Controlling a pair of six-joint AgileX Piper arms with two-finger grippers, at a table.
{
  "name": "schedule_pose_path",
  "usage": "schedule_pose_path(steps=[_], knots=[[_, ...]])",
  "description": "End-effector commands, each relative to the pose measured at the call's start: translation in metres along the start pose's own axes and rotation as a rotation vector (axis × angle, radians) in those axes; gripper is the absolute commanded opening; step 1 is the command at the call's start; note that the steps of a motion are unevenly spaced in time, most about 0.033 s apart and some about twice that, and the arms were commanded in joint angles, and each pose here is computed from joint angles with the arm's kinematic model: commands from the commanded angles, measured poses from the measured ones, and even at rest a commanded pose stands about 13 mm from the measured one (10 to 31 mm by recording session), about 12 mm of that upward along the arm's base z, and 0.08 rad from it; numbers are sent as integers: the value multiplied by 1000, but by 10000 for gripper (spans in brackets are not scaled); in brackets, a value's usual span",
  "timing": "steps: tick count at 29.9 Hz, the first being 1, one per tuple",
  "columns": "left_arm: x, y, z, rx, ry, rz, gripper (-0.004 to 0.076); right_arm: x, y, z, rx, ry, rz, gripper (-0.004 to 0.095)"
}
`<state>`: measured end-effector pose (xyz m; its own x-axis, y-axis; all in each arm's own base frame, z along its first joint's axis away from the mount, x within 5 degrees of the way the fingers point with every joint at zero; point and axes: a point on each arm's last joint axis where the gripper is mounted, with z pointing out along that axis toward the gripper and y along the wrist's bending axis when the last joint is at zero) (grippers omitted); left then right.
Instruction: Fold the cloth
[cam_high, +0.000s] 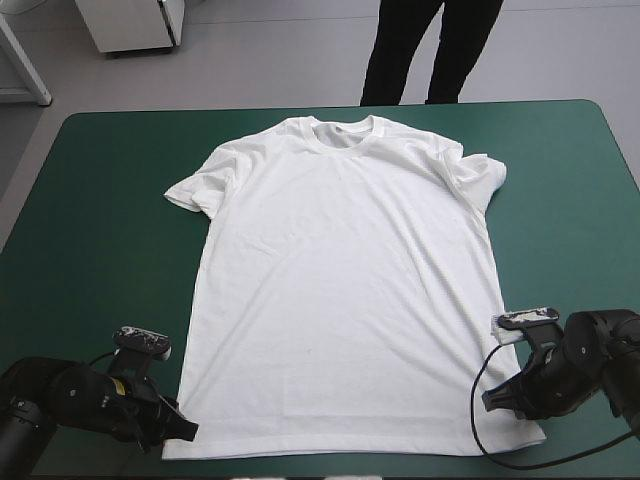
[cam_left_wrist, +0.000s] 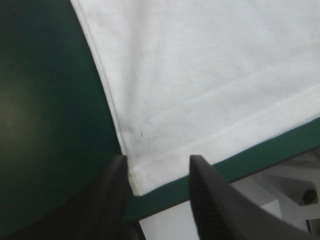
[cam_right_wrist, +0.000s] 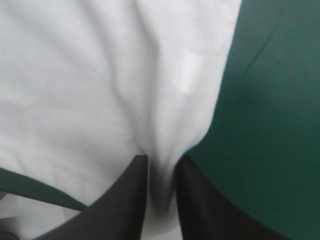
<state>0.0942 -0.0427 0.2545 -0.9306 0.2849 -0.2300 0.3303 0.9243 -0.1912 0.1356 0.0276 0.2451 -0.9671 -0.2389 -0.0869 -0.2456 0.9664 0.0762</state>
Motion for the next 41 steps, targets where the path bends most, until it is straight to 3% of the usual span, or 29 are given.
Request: schedule_pose_path(steps=[1,4,10,14,18,24,32,41], knots=[[-7,-7,-22,21,-32,9,437,-8,2,-25,0,-67,-16,428],[-20,-10,-48,-7,-129,27,449,-19,2,-47,21,-155,-27,550],[-77,6,-84,-234,-213,60,449,-58,-8,-89,144,-334,-33,560],[-132,14,-75,-269,-215,73,449,-90,-12,-96,154,-340,-19,560],[-189,22,-51,-268,-195,91,449,-123,-11,-97,110,-333,-8,560],[-248,34,-19,-251,-196,101,449,-159,-15,-94,110,-328,-10,560],[-270,71,22,-227,-147,9,449,-176,-17,-84,109,-318,-11,561],[-276,79,56,-187,-77,-6,415,-184,-19,-76,110,-315,-18,560]])
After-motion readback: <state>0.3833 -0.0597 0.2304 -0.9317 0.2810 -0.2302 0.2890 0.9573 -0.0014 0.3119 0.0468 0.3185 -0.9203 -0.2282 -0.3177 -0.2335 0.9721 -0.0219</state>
